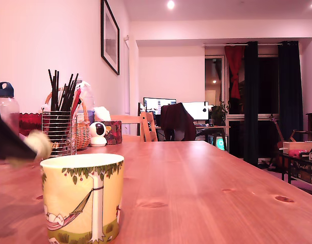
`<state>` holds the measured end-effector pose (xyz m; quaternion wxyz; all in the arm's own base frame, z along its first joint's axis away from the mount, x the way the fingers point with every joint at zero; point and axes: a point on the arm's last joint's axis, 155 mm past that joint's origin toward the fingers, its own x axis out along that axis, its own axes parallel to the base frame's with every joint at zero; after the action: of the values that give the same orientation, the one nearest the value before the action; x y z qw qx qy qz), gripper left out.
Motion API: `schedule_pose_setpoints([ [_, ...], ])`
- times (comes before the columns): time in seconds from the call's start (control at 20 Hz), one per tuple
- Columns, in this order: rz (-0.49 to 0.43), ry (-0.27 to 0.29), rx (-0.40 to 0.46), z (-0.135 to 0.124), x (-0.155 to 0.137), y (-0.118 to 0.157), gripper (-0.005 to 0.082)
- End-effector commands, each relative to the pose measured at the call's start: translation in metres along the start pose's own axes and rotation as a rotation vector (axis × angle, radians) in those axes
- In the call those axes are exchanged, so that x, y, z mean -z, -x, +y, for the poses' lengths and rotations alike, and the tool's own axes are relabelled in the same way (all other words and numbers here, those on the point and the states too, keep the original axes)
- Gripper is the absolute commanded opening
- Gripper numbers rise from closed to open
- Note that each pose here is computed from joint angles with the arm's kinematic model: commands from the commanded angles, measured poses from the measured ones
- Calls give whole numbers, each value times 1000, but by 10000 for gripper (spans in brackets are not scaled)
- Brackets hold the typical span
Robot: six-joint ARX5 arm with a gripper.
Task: Pick the coffee capsule and then drop it inside the coffee cup in front of you
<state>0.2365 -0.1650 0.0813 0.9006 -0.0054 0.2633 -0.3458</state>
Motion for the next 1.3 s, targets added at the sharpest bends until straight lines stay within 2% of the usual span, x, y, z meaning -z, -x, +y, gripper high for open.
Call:
schedule_pose_setpoints([
  [0.0, -30, -14, 23, -5, -9, 4, 105],
  [0.2, -34, -16, 98, -21, -12, 7, 105],
  [0.5, -41, -45, 144, -39, -33, 10, 105],
  [0.85, 42, -35, 172, -56, -33, 14, 115],
  [1.05, 80, -62, 231, -76, -34, 12, 122],
  [1.15, 119, -71, 242, -83, -28, 9, 215],
  [1.25, 146, -83, 235, -85, -22, 4, 344],
])
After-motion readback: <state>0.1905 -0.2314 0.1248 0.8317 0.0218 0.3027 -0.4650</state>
